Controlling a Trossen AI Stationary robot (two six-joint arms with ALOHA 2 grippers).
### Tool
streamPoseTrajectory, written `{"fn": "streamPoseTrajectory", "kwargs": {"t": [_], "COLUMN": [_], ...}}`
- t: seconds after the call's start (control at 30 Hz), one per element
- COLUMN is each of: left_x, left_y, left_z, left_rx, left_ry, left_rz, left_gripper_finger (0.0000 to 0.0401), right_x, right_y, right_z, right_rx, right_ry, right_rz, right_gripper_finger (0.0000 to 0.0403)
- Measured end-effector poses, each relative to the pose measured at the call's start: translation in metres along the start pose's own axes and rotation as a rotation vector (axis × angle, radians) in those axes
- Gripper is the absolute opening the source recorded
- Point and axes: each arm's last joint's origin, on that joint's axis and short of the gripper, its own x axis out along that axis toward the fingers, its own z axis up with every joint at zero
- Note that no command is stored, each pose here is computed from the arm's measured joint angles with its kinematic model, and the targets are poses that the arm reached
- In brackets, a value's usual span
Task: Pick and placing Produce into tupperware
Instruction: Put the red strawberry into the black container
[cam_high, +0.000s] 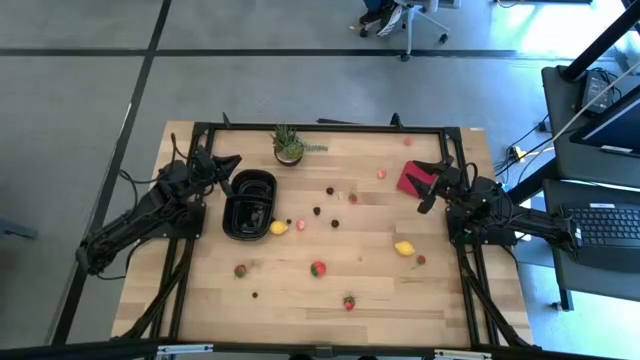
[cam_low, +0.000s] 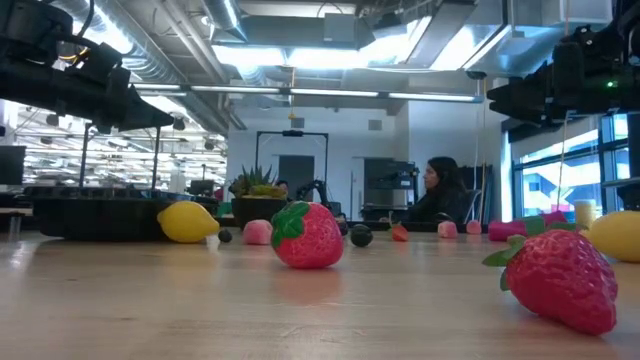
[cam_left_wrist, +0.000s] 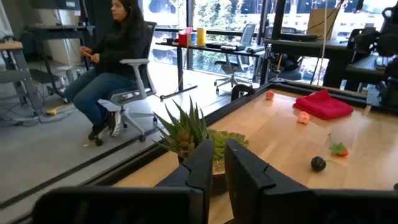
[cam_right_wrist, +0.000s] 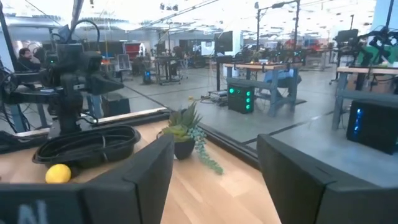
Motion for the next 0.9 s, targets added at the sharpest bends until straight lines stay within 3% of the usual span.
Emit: {"fn": "streamPoseTrajectory", "kwargs": {"t": [0.37,0.73,0.9], "left_x": [0.0000,0.0000,0.0000], "left_y": [-0.0001,-0.0003,-0.0002], "left_z": [0.0017,0.0021,0.0020], "left_rx": [0.033,0.035,0.035], "left_ry": [-0.018,-0.021,-0.021], "left_rz": [-0.002,-0.009,-0.003], "left_gripper_finger": [0.0102,0.0258,0.0292], "right_x": [0.0000,0.0000,0.0000], "right_y": [0.0000,0.0000,0.0000], "right_z": [-0.0007,-0.0007,-0.0007], "right_rx": [0.023,0.024,0.024], "right_ry": [0.007,0.007,0.007], "right_rz": [0.000,0.000,0.000], "right_gripper_finger": [0.0232,0.0232,0.0232]}}
